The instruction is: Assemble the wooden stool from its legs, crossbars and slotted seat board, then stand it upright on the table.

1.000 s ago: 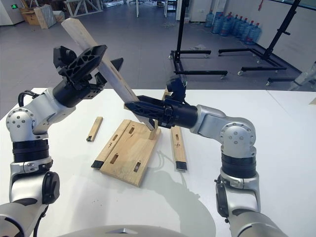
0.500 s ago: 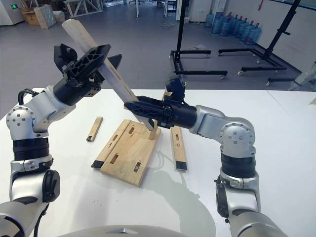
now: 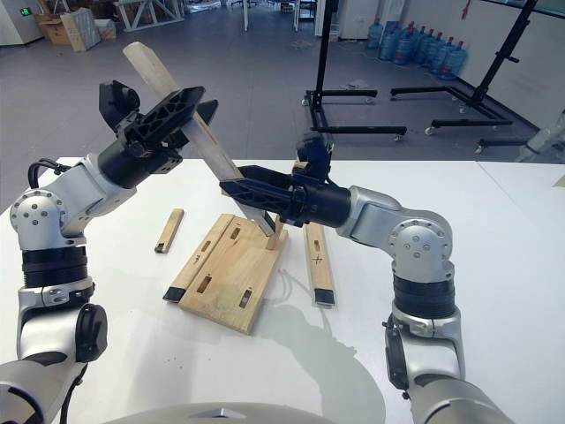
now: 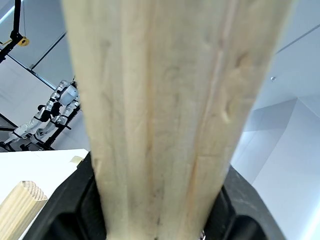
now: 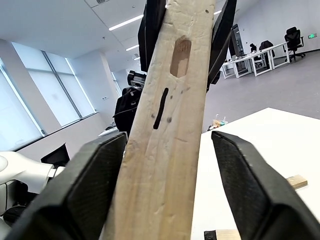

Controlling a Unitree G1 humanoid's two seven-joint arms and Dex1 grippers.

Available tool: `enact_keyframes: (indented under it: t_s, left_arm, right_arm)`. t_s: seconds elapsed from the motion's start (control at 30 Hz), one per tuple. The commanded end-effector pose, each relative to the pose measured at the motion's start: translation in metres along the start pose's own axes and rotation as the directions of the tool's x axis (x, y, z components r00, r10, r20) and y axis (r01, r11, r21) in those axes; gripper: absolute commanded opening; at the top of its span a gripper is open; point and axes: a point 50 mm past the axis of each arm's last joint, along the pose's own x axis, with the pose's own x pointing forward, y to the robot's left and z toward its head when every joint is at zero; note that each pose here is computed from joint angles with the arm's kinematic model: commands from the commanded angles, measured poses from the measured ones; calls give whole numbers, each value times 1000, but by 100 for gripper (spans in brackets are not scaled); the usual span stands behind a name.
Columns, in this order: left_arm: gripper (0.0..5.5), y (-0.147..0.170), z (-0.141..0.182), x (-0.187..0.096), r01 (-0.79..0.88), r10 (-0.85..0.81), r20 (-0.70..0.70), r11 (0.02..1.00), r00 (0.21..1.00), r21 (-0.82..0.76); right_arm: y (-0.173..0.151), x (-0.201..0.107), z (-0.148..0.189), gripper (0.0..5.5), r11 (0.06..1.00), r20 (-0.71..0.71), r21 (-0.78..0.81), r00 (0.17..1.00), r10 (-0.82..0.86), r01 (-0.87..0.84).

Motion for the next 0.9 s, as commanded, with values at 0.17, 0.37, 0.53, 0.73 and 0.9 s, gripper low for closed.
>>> enact_keyframes:
  t_s: [0.17, 0.37, 0.53, 0.73, 0.9]
  left_arm:
    - [202, 8, 4, -10, -55, 54, 33, 998, 998, 31]
    - [202, 0, 22, -23, -135, 122, 76, 968, 990, 211]
    - [202, -32, 51, -42, -265, 224, 143, 797, 964, 543]
    - [202, -53, 67, -44, -342, 252, 234, 609, 939, 716]
    - [202, -41, 67, -48, -406, 292, 283, 624, 914, 667]
  right_arm:
    - [12, -33, 9, 453, 999, 2, -41, 1000, -26, 26]
    - [24, -73, 29, 540, 982, -23, -147, 992, -122, 117]
    - [40, -63, -27, 540, 967, -338, -253, 934, -115, 27]
    - [-5, -11, -83, 540, 866, -435, -500, 857, -277, 26]
    - [-25, 22, -107, 540, 822, -491, -570, 806, -331, -10]
